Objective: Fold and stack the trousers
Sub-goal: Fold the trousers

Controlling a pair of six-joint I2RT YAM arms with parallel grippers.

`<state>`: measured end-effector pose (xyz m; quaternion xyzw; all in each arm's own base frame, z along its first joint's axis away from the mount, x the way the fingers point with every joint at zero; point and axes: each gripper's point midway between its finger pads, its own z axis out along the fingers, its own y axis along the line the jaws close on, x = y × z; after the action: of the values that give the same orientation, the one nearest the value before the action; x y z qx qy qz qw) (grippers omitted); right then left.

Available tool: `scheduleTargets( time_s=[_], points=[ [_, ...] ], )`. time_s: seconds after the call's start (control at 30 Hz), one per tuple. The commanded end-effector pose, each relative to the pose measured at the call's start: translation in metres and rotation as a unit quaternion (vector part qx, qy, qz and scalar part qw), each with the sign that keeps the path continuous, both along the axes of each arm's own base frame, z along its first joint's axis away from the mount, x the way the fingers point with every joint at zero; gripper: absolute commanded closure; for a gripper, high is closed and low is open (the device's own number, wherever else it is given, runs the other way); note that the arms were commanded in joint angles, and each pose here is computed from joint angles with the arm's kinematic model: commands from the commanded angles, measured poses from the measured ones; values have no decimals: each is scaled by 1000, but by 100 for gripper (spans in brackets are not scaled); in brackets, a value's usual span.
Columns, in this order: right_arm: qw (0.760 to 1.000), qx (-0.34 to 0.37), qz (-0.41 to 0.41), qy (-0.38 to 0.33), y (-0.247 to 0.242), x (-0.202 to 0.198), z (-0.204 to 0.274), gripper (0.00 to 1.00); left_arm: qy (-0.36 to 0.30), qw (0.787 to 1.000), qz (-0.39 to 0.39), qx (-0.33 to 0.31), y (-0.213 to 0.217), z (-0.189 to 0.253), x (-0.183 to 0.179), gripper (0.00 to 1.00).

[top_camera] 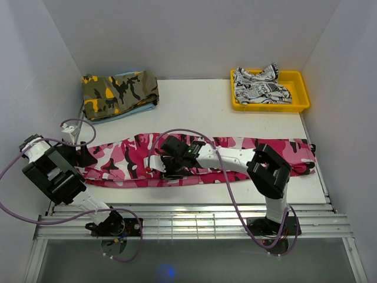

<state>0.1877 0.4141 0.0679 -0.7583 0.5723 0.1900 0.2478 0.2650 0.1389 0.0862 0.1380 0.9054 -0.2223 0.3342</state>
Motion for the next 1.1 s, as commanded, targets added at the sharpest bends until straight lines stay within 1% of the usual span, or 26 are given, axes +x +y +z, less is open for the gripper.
scheduleTargets(
  time_s=[0.0, 0.1, 0.23, 0.33, 0.43, 0.47, 0.67, 0.73, 0.83, 0.9, 1.0, 1.07],
  points=[
    [999, 3, -32, -33, 9, 14, -10, 54, -29, 999, 10, -33, -10, 16, 10, 2],
    [998, -6, -35, -53, 11, 18, -23, 55, -31, 999, 6, -38, -15, 14, 7, 2],
    [997, -24, -32, -59, 8, 20, -37, 54, -38, 999, 8, -32, -17, 14, 5, 2],
    [998, -30, -23, -53, 5, 15, -39, 53, -37, 999, 19, -26, -13, 12, 7, 2],
    [997, -18, -26, -66, 8, 18, -30, 80, -34, 999, 25, -24, -10, 10, 9, 2],
    [997, -12, -28, -71, 10, 20, -25, 92, -36, 999, 28, -20, -7, 9, 11, 2],
    [995, 18, -25, -99, 21, 29, 23, 92, -34, 998, 42, -16, -2, 8, 15, 2],
    [994, 40, -17, -97, 27, 25, 46, 92, -35, 998, 44, -12, 0, 10, 16, 2],
    [996, 41, -7, -75, 26, 11, 60, 92, -34, 998, 48, -5, 2, 11, 16, 2],
    [998, 32, 5, -59, 22, -5, 60, 92, -35, 998, 51, 4, 5, 11, 16, 2],
    [999, 11, 25, -32, 15, -30, 43, 92, -34, 998, 52, 10, 6, 11, 16, 2],
    [999, -18, 34, -11, 4, -44, 17, 92, -34, 998, 52, 11, 7, 10, 16, 2]
  ],
)
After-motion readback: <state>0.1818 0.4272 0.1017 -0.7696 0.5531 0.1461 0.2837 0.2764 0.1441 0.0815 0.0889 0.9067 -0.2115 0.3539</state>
